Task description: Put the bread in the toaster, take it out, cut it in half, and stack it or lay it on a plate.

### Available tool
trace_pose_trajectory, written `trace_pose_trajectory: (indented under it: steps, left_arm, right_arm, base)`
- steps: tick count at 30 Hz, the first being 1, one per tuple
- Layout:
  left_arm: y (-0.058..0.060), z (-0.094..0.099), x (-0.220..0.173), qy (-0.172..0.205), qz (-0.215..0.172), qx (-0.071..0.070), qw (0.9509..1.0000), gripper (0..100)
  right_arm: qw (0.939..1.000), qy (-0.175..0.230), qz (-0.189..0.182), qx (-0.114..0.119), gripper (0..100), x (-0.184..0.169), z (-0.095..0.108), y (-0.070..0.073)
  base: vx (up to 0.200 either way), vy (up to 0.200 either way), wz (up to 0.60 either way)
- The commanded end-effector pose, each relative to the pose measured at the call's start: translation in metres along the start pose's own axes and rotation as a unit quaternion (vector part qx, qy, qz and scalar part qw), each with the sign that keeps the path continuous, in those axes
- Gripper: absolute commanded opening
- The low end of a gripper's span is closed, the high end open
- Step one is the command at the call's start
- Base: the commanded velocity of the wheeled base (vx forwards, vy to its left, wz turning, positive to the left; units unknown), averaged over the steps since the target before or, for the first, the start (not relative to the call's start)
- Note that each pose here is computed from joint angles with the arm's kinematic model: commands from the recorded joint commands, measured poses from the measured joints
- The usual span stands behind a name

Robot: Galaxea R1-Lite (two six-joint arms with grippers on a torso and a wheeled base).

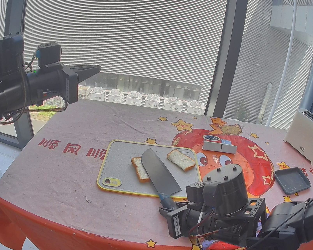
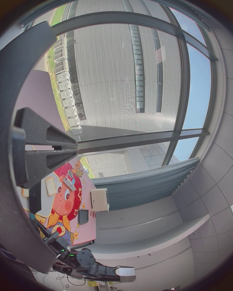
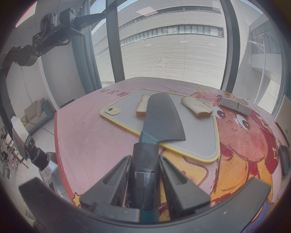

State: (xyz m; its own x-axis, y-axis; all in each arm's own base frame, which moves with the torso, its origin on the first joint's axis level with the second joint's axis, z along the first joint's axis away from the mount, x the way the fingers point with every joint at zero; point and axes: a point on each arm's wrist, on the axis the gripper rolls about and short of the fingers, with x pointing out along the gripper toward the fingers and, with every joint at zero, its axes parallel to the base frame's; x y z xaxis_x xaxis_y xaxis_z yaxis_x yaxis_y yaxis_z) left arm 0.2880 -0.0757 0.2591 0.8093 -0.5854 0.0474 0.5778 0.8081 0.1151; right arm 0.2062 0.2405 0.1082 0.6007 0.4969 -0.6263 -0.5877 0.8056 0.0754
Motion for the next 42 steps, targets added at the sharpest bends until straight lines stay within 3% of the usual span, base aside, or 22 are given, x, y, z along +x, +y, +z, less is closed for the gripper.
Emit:
trace_pose_trajectory:
  steps: [1, 7, 12, 15, 20, 24, 34, 36, 39, 42]
  left_arm:
    - [-0.007, 0.005, -0.018, -0.005, 0.002, 0.003, 1.0, 0]
    - [-0.016, -0.001, -0.041, -0.009, 0.007, 0.002, 0.9999, 0]
    - [-0.004, -0.016, -0.066, -0.009, 0.05, 0.011, 0.9986, 0]
    - [-0.005, -0.017, -0.077, -0.019, 0.059, 0.016, 0.9979, 0]
    - [-0.02, -0.021, -0.11, -0.023, 0.071, 0.014, 0.9971, 0]
    - [-0.03, -0.038, -0.134, -0.002, 0.087, 0.013, 0.9961, 0]
    - [-0.083, -0.091, -0.211, 0.015, 0.087, 0.023, 0.9959, 0]
    - [-0.089, -0.09, -0.22, 0.005, 0.089, 0.022, 0.9957, 0]
    - [-0.098, -0.088, -0.235, -0.018, 0.097, 0.037, 0.9944, 0]
    - [-0.106, -0.094, -0.249, -0.01, 0.11, 0.037, 0.9932, 0]
  right_arm:
    - [0.9996, -0.027, 0.004, 0.007, 0, -0.013, 0.01, -0.001]
    - [0.9965, -0.08, 0.016, 0.016, 0, -0.024, 0.022, 0.0]
    - [0.993, -0.114, 0.019, 0.025, 0, -0.029, 0.029, -0.003]
    - [0.992, -0.122, 0.019, 0.027, 0, -0.033, 0.032, -0.004]
    - [0.9885, -0.146, 0.024, 0.031, 0, -0.049, 0.039, -0.005]
    - [0.9864, -0.159, 0.026, 0.033, 0, -0.057, 0.043, -0.006]
    - [0.9814, -0.186, 0.027, 0.04, 0, -0.074, 0.05, -0.011]
    - [0.9807, -0.19, 0.025, 0.041, 0, -0.077, 0.051, -0.013]
    - [0.9805, -0.191, 0.024, 0.043, 0, -0.077, 0.052, -0.014]
    - [0.9806, -0.19, 0.024, 0.043, 0, -0.077, 0.051, -0.014]
  base:
    - [0.0, 0.0, 0.0]
    - [0.0, 0.0, 0.0]
    - [0.0, 0.0, 0.0]
    - [0.0, 0.0, 0.0]
    - [0.0, 0.0, 0.0]
    - [0.0, 0.0, 0.0]
    - [0.0, 0.0, 0.0]
    - [0.0, 0.0, 0.0]
    - [0.0, 0.0, 0.0]
    - [0.0, 0.0, 0.0]
